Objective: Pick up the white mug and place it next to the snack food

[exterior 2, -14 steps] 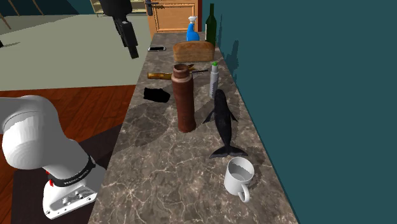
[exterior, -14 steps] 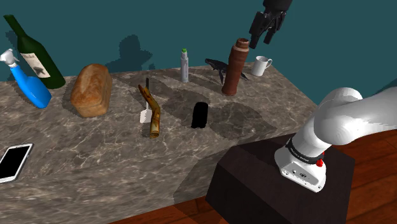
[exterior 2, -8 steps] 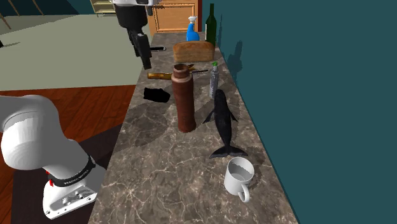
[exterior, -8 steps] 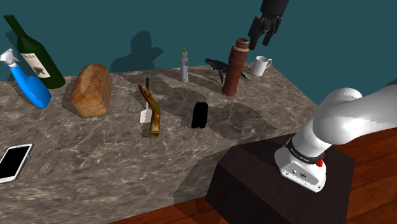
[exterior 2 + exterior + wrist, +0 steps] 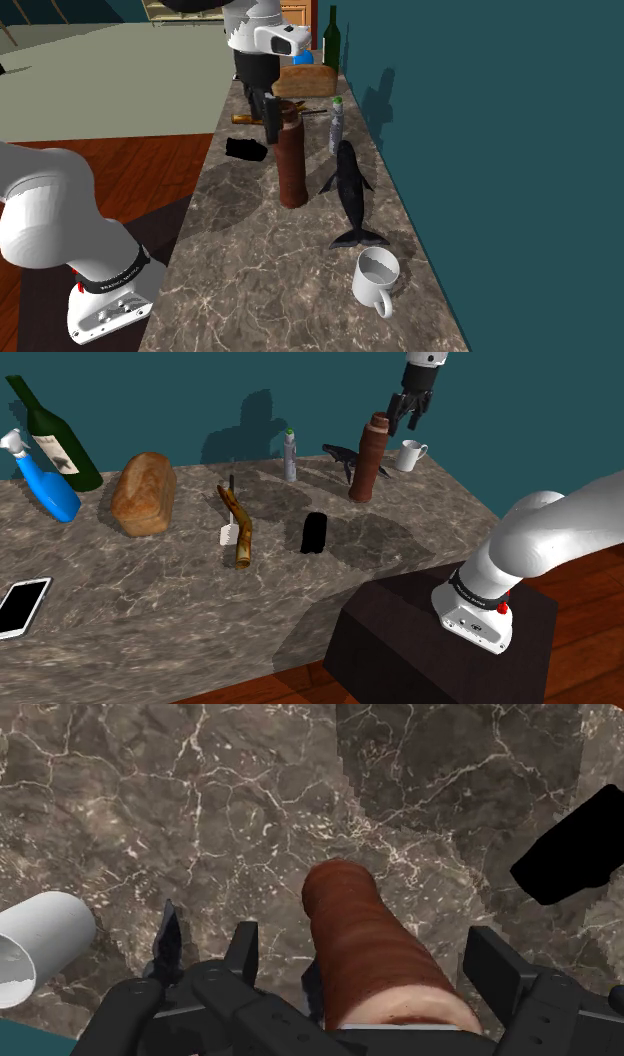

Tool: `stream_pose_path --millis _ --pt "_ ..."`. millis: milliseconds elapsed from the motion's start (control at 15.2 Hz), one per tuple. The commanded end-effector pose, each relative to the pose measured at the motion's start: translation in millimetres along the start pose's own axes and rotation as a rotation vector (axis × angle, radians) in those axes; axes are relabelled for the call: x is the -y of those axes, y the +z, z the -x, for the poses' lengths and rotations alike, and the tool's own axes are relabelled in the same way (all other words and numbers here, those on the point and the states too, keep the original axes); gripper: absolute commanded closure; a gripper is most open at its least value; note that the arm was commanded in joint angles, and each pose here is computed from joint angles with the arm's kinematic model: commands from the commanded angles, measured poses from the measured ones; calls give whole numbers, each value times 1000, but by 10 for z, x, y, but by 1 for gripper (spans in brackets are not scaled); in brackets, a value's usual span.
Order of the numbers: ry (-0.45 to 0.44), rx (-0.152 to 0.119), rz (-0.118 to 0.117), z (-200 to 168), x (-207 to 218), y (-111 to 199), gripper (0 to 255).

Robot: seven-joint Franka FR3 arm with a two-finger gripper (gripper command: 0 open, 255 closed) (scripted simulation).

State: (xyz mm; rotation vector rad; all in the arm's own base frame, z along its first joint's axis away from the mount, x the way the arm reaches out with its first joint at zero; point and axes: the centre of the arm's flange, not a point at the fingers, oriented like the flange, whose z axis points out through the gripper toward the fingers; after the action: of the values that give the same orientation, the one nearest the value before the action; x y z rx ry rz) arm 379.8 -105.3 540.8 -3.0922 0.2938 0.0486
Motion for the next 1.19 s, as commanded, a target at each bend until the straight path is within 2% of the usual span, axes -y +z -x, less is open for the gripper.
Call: stream_pose_path --millis 0,1122 --pt "11 11 4 -125 -212 95 0" --pt "105 106 34 -1128 -1988 1109 0"
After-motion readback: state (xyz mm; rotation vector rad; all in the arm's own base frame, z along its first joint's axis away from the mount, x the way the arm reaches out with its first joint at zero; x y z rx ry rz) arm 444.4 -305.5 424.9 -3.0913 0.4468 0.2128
